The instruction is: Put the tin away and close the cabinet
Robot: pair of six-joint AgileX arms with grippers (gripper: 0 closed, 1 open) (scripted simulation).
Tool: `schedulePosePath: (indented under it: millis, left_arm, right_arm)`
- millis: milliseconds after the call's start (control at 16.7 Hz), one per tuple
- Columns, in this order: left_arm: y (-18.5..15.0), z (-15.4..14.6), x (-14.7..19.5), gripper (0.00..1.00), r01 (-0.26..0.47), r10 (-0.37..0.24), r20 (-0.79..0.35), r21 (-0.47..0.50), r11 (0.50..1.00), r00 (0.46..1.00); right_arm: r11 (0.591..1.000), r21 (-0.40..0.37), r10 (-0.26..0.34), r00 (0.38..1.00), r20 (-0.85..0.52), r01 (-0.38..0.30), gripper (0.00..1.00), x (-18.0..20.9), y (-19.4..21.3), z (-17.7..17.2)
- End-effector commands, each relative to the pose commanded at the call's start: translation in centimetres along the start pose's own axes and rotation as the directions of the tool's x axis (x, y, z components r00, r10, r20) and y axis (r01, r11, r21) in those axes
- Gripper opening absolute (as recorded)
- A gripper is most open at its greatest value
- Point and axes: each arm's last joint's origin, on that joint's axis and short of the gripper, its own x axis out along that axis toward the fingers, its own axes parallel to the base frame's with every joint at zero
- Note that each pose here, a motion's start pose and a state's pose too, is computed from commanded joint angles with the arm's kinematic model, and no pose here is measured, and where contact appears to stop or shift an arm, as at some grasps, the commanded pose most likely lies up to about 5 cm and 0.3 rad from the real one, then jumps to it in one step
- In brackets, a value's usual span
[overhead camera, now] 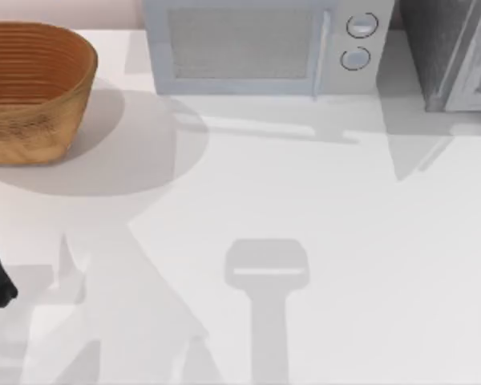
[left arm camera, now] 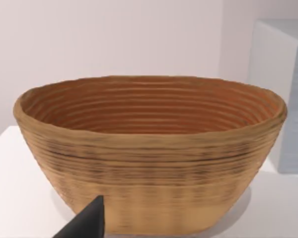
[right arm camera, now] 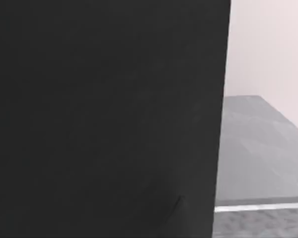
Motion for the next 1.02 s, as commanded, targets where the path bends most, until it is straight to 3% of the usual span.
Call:
schedulePosePath:
  millis: [720, 1020]
  left_arm:
    - [0.0, 0.0, 0.0, 1.0, 0.0, 0.0, 0.0, 0.0, 1.0, 1.0]
    - [0.0, 0.0, 0.0, 1.0, 0.0, 0.0, 0.0, 0.0, 1.0, 1.0]
  right_arm:
    - [1.0, 0.009, 0.004, 1.0, -0.023, -0.004, 1.0, -1.2, 13.7, -0.5]
    - [1.0, 0.001, 0.017, 0.999, -0.048, -0.017, 1.0, -2.0, 15.7, -1.2]
